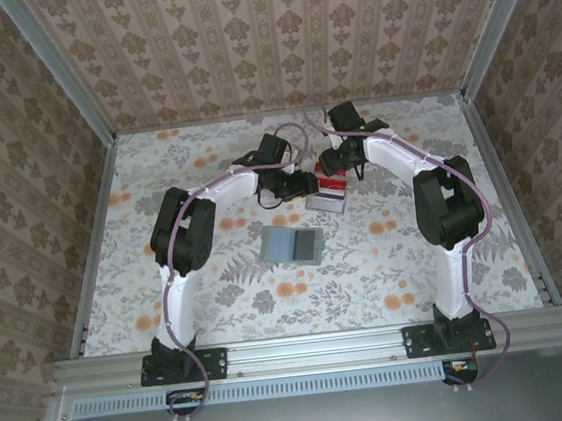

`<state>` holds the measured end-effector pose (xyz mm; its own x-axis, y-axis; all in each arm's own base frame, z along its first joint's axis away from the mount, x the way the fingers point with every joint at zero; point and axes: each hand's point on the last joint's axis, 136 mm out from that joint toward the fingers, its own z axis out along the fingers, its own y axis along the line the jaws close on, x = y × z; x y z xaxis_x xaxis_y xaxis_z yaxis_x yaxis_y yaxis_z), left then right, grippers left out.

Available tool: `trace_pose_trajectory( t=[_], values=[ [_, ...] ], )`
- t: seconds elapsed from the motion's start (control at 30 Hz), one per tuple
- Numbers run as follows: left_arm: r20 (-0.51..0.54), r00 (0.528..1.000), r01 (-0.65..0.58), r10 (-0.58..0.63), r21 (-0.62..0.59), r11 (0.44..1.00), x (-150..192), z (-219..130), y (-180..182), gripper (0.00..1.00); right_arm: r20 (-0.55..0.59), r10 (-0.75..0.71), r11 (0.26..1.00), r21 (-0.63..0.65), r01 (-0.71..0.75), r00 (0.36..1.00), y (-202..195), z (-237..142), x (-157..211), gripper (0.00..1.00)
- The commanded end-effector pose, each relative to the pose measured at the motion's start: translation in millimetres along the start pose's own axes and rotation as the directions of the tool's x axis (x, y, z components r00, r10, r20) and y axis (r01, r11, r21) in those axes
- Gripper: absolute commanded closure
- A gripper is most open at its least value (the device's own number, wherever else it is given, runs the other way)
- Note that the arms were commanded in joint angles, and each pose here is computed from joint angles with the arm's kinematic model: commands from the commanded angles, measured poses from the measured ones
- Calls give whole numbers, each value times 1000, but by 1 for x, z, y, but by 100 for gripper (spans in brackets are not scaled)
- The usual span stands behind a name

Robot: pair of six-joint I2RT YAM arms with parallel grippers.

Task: Put the credit cards into the card holder
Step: Pick up the credit card from the storage box.

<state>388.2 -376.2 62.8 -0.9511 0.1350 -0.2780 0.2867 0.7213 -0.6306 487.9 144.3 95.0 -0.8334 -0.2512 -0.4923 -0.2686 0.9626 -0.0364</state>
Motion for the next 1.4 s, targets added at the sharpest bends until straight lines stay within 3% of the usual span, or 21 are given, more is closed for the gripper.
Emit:
trace_pose_trajectory(
  t=[0.0,0.43,0.87,1.37],
  values=[
    [-17,1000,14,-15,-23,1000,6,8,17,51,3,1,997,76,-1,1000,-16,4,-3,36],
    [-11,1000,28,-29,-8,1000,6,8,17,51,-5,-16,997,-77,16,1000,12,4,-1,36],
    [-14,999,33,-33,0,999,5,10,17,51,-70,-17,999,-31,15,997,4,26,11,35],
    [-14,999,37,-37,11,999,6,11,14,51,55,32,999,19,-33,998,-12,-10,-15,37]
  ],
)
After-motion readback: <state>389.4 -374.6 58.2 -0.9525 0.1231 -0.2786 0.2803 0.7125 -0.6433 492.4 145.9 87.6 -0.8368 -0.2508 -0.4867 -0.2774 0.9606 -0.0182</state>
